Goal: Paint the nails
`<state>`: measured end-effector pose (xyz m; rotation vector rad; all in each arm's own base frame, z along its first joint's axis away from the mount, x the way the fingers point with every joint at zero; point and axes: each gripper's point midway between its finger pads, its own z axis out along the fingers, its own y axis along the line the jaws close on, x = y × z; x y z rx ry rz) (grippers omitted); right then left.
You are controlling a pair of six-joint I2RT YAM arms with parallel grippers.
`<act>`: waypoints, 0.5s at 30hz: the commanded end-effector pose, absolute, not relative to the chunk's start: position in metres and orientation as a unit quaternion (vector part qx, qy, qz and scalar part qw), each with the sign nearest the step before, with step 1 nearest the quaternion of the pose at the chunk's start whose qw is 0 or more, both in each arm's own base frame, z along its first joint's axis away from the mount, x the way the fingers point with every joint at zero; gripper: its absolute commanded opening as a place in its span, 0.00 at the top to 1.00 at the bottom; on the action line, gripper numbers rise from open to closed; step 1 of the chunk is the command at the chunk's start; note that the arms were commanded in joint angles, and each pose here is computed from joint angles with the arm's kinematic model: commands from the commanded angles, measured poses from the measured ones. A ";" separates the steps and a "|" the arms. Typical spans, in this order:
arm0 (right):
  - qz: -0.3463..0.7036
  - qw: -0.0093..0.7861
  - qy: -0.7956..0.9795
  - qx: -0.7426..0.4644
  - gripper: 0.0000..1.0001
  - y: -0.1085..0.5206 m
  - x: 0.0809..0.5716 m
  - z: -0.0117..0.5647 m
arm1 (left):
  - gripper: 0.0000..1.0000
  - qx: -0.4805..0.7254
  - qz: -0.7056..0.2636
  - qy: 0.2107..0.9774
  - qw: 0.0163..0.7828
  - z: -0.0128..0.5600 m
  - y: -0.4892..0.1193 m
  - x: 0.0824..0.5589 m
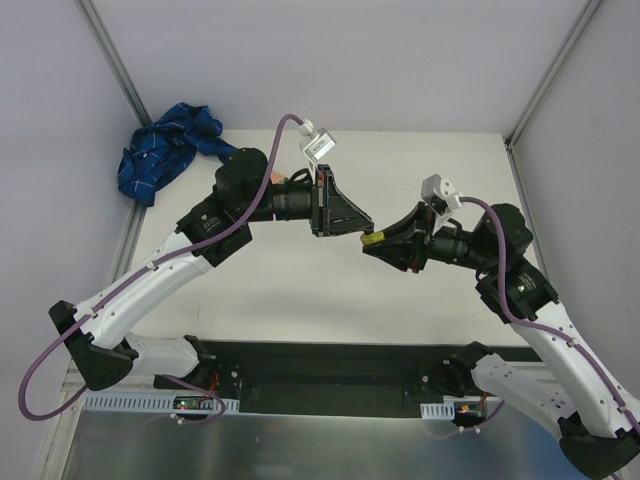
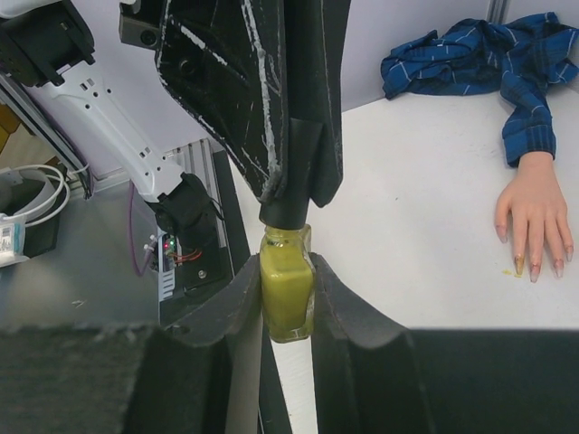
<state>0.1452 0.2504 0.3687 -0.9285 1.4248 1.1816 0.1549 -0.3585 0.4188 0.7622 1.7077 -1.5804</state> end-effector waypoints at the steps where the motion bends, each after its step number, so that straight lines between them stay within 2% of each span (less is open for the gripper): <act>1: 0.494 0.569 0.543 -0.371 1.00 0.249 0.147 0.405 | 1.00 0.304 -0.606 0.649 0.346 0.413 -0.360 0.148; 8: 0.547 0.587 0.494 -0.336 1.00 0.257 0.141 0.441 | 1.00 0.320 -0.603 0.637 0.359 0.403 -0.360 0.143; 15: 0.531 0.615 0.473 -0.341 1.00 0.259 0.146 0.462 | 1.00 0.378 -0.603 0.611 0.346 0.386 -0.357 0.127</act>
